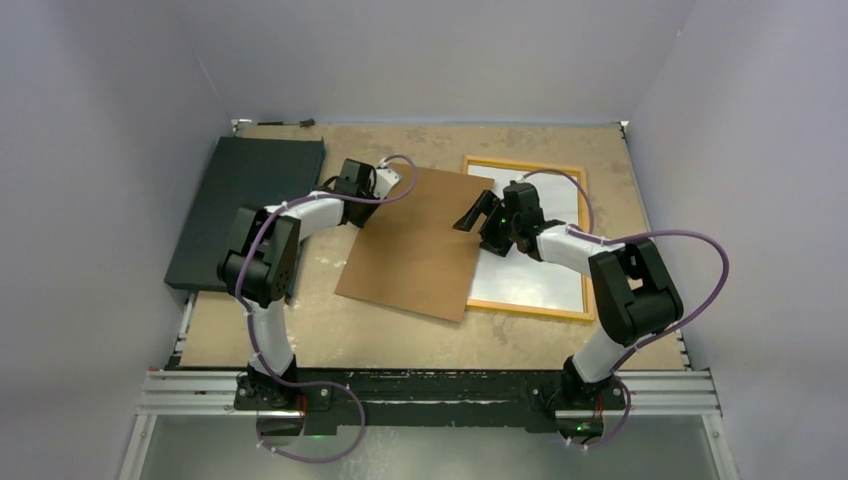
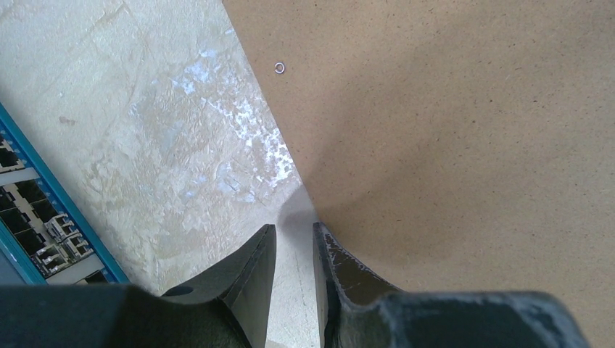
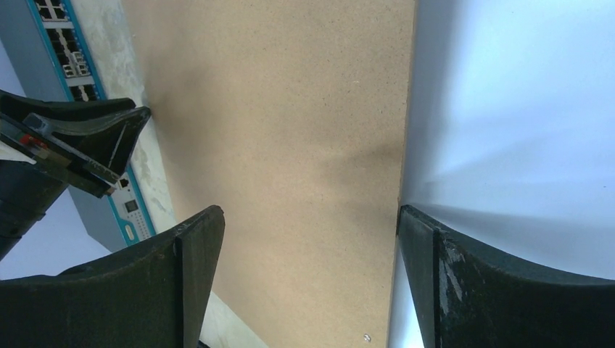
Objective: Put the photo into the frame
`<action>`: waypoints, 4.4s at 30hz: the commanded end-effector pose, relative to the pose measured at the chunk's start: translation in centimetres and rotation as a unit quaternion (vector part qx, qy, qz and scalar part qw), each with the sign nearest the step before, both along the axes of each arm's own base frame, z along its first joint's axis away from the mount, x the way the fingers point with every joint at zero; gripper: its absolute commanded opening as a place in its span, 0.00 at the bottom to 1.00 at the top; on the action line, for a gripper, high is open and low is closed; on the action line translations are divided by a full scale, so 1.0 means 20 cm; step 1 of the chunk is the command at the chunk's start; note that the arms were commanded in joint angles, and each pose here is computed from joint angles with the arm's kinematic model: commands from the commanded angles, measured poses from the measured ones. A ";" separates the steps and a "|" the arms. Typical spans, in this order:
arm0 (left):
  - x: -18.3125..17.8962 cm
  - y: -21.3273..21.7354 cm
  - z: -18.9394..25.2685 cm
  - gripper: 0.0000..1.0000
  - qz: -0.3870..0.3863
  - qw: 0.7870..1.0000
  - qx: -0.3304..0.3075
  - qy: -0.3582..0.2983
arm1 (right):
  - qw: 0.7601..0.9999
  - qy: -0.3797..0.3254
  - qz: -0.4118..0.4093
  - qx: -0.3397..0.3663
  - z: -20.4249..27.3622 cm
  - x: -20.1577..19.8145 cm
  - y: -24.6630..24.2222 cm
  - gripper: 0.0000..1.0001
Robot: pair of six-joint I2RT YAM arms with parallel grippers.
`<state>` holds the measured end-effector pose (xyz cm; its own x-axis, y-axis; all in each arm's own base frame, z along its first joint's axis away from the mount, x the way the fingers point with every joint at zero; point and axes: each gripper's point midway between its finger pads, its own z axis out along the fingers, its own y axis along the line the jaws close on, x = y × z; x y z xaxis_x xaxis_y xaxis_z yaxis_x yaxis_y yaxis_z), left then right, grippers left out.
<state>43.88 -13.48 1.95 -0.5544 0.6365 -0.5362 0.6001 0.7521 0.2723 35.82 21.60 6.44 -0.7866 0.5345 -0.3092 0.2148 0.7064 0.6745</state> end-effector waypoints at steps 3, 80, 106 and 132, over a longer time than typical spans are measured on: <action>-0.37 -0.17 -0.26 0.25 -0.042 0.987 -0.040 0.151 | 0.999 -0.034 0.026 0.017 0.06 0.04 0.07 0.89; -0.59 -0.08 1.19 0.46 -0.312 0.840 0.202 -0.396 | 0.929 -0.156 0.046 0.333 1.38 0.17 0.35 0.00; -0.64 -0.14 1.77 0.00 -0.276 0.849 0.093 -0.441 | 0.778 -0.495 0.364 -0.132 1.46 -0.02 -0.04 0.97; -0.95 -0.20 1.78 0.00 -0.386 0.861 0.020 -0.331 | 0.571 -0.668 0.439 -0.187 1.45 -0.33 0.11 0.81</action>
<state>24.87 -16.64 32.60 0.3561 0.7706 -0.5285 0.7077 0.1469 0.6910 31.13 21.73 32.14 0.2193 -0.2424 -0.9451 -0.8838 0.3610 -0.2976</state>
